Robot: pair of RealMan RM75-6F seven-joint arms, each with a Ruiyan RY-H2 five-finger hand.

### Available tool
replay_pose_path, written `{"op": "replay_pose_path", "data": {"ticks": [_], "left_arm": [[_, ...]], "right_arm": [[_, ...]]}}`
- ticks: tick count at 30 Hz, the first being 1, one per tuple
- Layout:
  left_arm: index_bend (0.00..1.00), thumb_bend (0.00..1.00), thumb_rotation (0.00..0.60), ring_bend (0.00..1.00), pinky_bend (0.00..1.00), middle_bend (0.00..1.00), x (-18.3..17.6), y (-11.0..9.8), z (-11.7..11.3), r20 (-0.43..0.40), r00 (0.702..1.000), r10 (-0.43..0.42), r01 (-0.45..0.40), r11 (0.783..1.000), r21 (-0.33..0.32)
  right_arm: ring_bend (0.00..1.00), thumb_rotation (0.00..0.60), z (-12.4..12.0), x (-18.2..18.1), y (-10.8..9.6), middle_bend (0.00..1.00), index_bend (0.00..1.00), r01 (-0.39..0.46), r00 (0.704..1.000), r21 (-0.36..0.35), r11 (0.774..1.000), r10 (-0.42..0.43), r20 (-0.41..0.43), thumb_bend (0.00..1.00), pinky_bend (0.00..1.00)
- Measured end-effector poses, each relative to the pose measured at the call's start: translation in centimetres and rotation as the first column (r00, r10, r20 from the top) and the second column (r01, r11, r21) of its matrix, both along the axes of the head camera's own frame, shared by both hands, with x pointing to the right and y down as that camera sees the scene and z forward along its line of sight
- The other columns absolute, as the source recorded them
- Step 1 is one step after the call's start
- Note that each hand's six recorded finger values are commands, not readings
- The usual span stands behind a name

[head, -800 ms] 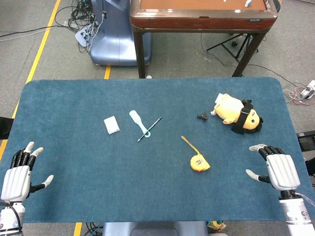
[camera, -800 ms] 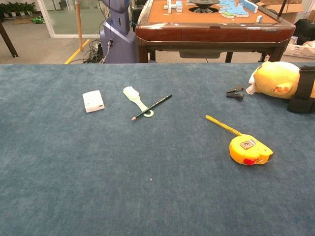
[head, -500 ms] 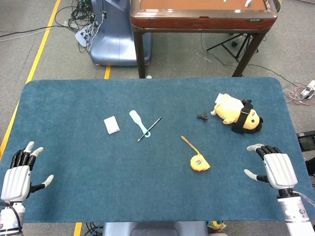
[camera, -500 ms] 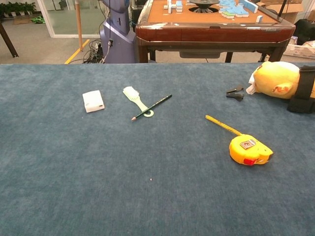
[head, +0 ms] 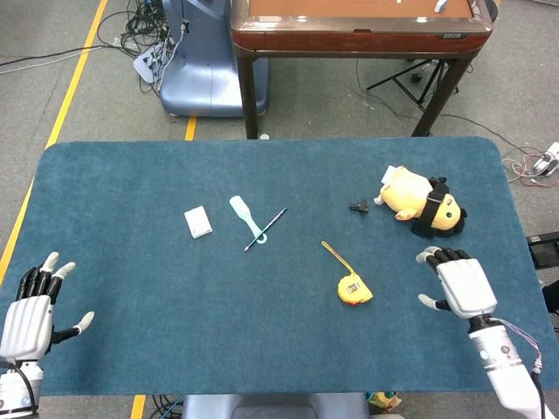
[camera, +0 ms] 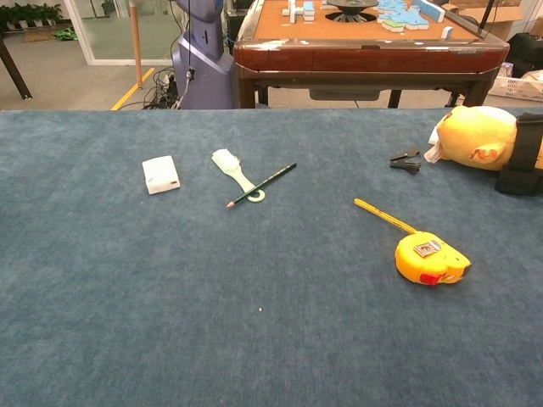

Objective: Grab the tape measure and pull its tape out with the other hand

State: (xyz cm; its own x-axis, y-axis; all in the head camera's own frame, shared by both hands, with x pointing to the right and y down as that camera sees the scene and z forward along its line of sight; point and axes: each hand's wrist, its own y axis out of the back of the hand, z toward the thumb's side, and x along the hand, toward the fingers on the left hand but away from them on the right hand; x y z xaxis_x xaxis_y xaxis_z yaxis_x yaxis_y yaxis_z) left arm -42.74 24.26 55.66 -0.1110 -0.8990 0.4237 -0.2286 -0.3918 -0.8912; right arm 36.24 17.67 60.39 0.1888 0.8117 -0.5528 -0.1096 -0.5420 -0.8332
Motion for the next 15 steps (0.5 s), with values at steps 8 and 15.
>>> {"op": "replay_pose_path", "data": {"ticks": [8, 15], "left_arm": [[0.16, 0.18, 0.600, 0.00, 0.02, 0.00, -0.2, 0.1, -0.6, 0.005, 1.000, -0.007, 0.007, 1.000, 0.008], [0.16, 0.18, 0.600, 0.00, 0.02, 0.00, -0.5, 0.2, -0.9, 0.009, 1.000, -0.016, 0.015, 1.000, 0.014]], "right_arm": [[0.04, 0.600, 4.4, -2.5, -0.7, 0.07, 0.06, 0.102, 0.993, -0.056, 0.993, -0.105, -0.048, 0.01, 0.17], [0.03, 0.600, 6.8, -4.1, -0.5, 0.06, 0.01, 0.172, 0.982, -0.065, 0.983, -0.176, -0.071, 0.01, 0.16]]}}
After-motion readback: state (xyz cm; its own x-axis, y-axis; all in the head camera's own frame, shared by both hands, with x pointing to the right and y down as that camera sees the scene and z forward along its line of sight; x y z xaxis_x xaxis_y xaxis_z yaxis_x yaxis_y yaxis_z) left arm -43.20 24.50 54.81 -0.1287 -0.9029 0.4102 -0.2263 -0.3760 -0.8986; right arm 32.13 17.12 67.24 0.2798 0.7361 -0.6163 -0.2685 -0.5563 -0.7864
